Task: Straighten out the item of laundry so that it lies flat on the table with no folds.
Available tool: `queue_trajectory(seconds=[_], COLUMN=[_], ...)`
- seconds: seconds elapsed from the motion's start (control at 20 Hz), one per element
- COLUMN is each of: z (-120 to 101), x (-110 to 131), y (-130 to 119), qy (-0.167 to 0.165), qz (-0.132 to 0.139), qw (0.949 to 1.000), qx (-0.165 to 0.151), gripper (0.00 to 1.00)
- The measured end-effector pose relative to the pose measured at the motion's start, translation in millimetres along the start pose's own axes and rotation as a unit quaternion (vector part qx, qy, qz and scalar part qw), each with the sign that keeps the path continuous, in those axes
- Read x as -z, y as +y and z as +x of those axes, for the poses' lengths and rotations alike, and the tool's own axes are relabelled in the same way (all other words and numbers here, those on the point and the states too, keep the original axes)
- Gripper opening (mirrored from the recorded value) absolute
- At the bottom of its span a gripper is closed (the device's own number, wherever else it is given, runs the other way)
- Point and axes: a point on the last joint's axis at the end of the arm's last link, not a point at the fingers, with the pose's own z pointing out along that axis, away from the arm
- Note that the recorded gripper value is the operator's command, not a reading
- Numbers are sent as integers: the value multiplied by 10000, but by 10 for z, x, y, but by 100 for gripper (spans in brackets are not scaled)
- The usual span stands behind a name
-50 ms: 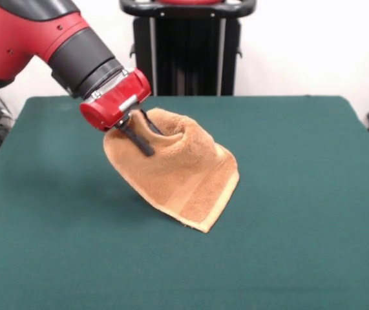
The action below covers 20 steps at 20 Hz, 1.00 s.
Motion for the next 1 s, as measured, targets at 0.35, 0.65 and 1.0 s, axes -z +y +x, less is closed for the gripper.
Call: queue_trajectory(seconds=[0.35, 0.65, 1.0], z=[5, 22, 95], x=[48, 48, 7], y=[-73, -109, -89], qy=[52, 70, 283], qz=[95, 131, 72], qw=[9999, 9999, 9996], qx=[25, 17, 36], gripper=[100, 100, 100])
